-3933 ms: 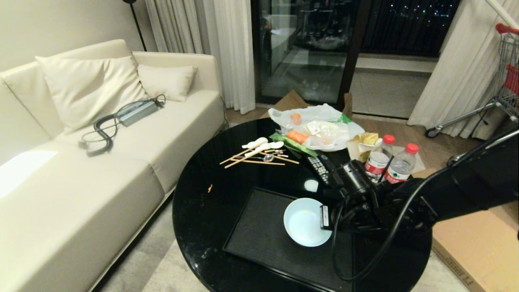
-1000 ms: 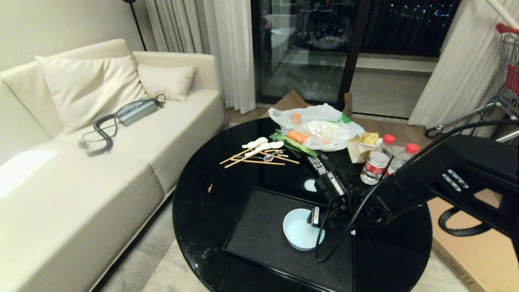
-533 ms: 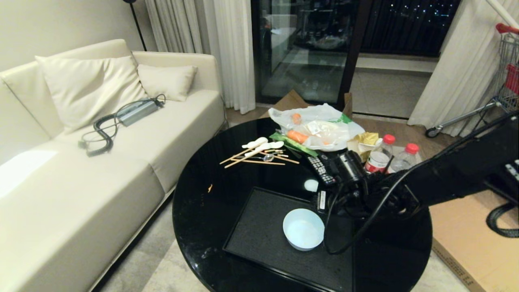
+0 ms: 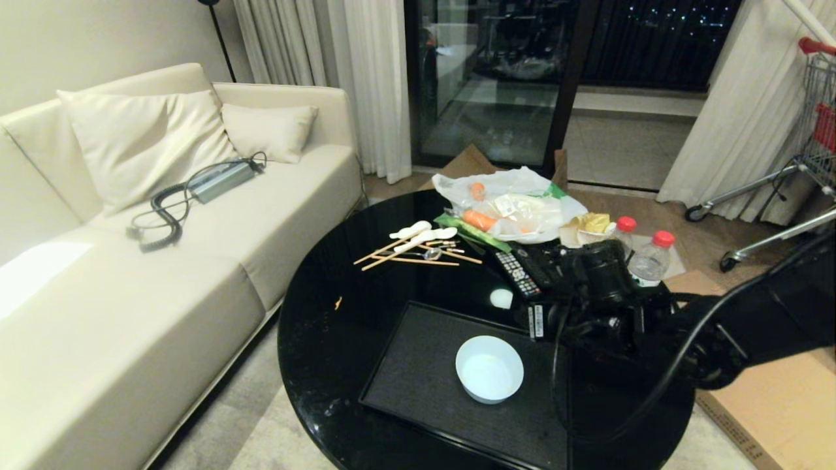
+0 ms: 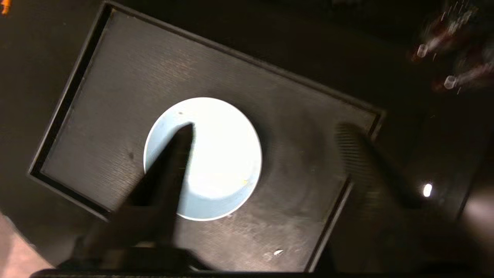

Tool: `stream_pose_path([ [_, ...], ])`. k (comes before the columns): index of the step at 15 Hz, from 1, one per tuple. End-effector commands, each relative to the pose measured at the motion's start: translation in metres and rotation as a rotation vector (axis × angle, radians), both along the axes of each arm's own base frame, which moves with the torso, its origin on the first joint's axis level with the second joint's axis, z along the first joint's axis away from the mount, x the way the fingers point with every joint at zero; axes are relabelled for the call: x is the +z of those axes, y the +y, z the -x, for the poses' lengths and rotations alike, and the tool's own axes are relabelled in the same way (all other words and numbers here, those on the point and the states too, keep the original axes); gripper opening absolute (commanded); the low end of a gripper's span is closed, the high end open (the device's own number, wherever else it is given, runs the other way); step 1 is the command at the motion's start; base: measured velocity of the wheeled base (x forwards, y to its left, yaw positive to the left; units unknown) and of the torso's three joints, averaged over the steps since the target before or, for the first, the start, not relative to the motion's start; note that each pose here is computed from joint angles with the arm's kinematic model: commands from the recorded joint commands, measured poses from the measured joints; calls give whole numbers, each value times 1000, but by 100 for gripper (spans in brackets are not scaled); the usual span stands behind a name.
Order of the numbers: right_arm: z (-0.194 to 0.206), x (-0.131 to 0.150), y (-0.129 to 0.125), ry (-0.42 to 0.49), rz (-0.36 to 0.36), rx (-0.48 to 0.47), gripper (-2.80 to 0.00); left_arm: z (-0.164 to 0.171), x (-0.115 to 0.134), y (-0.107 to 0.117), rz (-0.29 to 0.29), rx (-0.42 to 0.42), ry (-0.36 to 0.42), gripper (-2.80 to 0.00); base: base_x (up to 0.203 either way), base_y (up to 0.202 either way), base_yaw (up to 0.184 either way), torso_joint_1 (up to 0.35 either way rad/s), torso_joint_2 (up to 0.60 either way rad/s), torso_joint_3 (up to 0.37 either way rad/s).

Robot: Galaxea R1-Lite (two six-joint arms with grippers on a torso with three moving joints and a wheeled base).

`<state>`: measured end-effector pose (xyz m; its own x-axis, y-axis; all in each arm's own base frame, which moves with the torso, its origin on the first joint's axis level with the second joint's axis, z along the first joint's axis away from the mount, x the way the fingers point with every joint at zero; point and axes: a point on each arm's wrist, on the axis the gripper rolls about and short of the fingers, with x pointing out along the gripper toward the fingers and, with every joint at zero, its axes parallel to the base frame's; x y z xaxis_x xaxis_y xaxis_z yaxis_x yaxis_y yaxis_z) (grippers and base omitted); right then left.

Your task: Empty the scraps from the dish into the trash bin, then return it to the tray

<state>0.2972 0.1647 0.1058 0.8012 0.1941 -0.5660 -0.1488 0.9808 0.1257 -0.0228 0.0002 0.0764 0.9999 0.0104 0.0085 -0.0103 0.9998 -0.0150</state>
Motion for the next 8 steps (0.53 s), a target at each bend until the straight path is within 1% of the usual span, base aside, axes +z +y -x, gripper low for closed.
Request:
stream_pose_path([
  [1, 6, 3, -5, -63, -23, 2, -280, 0, 0, 0, 0, 0, -1, -280, 0, 0, 0, 0, 0, 0],
  [2, 6, 7, -7, -91, -31, 1, -280, 0, 0, 0, 0, 0, -1, -280, 0, 0, 0, 0, 0, 0],
  [4, 3, 16, -13, -180, -43, -3, -280, 0, 0, 0, 0, 0, -1, -280, 0, 0, 0, 0, 0, 0],
  [5, 1, 20, -18, -237, -49, -10, -280, 0, 0, 0, 0, 0, -1, -280, 0, 0, 0, 0, 0, 0],
  [8, -1, 28, -43, -409, -29, -41, -280, 0, 0, 0, 0, 0, -1, -280, 0, 0, 0, 0, 0, 0],
])
